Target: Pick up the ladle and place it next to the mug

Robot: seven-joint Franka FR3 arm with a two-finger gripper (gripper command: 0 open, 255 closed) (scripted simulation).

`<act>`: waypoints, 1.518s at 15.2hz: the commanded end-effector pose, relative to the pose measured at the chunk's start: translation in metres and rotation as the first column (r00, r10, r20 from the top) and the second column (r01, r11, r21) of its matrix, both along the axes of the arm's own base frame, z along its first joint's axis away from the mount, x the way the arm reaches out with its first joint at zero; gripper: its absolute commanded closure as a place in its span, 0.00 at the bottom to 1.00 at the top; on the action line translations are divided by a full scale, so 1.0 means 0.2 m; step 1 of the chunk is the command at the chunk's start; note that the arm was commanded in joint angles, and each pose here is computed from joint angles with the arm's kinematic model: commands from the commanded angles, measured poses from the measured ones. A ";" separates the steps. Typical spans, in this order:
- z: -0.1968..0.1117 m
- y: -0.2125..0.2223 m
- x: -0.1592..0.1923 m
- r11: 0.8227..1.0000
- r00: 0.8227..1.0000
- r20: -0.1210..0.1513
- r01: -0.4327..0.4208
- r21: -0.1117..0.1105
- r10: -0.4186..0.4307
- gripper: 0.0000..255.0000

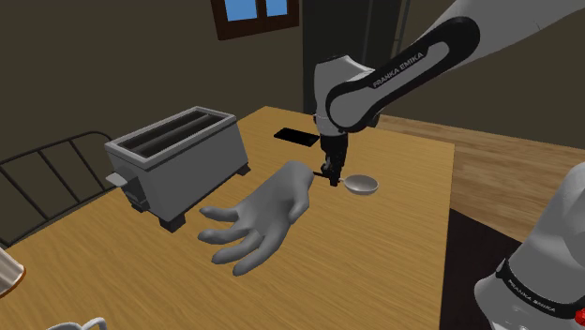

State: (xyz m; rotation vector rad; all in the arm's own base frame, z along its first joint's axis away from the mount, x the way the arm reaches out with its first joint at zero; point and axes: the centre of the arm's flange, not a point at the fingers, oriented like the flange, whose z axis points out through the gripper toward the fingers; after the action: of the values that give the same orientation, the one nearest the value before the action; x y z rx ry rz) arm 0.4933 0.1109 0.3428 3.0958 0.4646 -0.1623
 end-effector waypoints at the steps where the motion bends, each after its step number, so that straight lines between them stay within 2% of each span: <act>1: 0.04 0.00 0.00 1.000 1.000 0.000 0.000 0.000 0.000 1.00; 23: 0.62 0.00 0.00 1.000 1.000 0.000 0.000 0.000 0.000 1.00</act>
State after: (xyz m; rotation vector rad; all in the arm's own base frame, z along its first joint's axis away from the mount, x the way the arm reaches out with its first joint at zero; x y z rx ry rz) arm 0.4932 0.1102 0.4622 3.0960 0.4645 -0.1617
